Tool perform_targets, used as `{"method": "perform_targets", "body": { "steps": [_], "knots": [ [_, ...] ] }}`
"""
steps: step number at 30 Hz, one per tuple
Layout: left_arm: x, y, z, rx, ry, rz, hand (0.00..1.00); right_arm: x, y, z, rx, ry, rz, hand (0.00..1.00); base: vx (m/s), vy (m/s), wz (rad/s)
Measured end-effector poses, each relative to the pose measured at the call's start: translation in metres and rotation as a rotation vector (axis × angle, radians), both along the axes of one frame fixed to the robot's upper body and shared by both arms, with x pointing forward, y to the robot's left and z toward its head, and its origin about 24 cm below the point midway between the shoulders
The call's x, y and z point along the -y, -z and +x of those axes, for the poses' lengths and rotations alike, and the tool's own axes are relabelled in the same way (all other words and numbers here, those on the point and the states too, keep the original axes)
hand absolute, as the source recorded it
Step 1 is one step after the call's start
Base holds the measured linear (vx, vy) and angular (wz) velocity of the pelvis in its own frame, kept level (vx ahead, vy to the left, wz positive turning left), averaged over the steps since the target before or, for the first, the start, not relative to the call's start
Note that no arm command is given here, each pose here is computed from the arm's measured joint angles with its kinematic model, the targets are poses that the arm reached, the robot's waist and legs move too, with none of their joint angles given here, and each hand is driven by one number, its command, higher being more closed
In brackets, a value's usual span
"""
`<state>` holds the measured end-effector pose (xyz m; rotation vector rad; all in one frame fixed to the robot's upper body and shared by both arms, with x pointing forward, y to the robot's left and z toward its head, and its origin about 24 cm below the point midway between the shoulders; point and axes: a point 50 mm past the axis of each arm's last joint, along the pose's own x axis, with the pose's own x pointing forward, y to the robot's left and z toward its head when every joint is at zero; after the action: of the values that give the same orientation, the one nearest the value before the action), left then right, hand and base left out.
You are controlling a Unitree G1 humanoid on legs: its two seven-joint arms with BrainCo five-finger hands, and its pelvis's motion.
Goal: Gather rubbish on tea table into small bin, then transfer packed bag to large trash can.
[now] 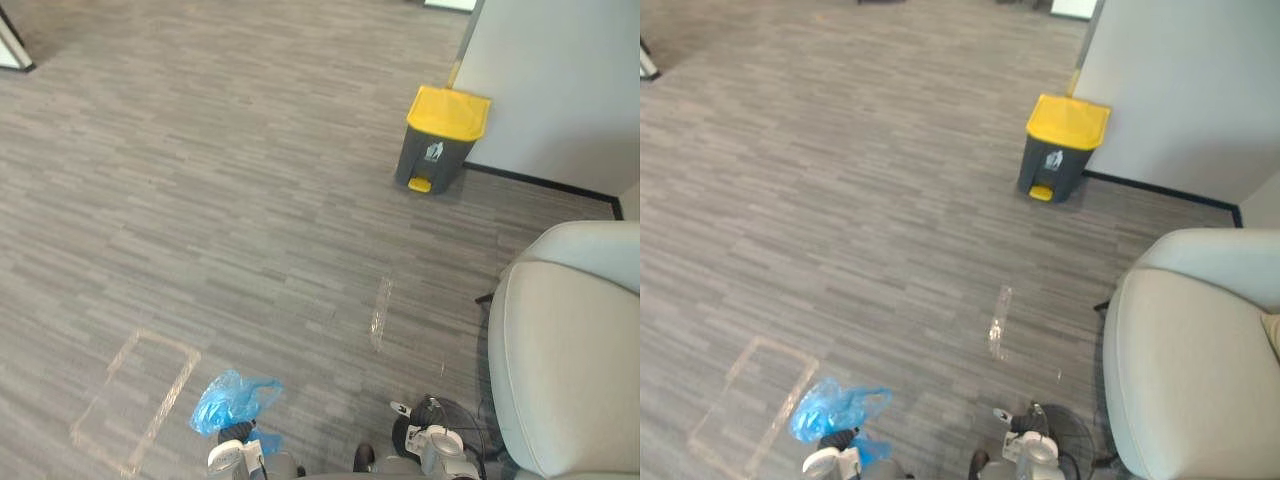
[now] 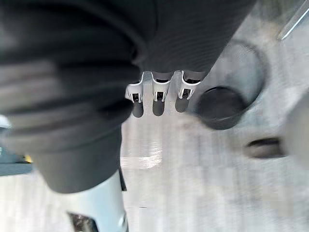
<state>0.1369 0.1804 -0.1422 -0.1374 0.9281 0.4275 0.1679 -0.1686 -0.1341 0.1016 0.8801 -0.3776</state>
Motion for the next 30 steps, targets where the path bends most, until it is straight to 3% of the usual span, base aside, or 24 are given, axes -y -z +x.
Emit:
{"method": "perform_targets", "body": {
  "steps": [6, 13, 15, 24, 30],
  "knots": [
    [-0.006, -0.005, 0.014, 0.029, -0.002, 0.015, 1.00, 0.000, 0.002, -0.004, -0.020, 0.001, 0.005, 0.00, 0.35, 0.239, -0.31],
    [-0.007, 0.003, -0.002, -0.040, 0.021, 0.019, 1.00, 0.000, 0.005, -0.013, -0.040, -0.006, 0.001, 0.00, 0.19, 0.123, -0.69],
    [-0.003, 0.005, -0.003, -0.051, 0.045, 0.016, 1.00, 0.001, 0.010, -0.026, -0.076, 0.006, 0.002, 0.00, 0.25, 0.022, -0.28],
    [0.016, 0.009, -0.006, -0.077, 0.057, -0.037, 1.00, 0.015, 0.003, -0.008, -0.032, 0.055, -0.015, 0.00, 0.47, -0.098, 0.02],
    [0.015, 0.005, 0.001, -0.045, 0.078, -0.025, 1.00, -0.002, 0.010, -0.019, -0.074, 0.002, 0.013, 0.00, 0.49, -0.059, -0.06]
  ]
}}
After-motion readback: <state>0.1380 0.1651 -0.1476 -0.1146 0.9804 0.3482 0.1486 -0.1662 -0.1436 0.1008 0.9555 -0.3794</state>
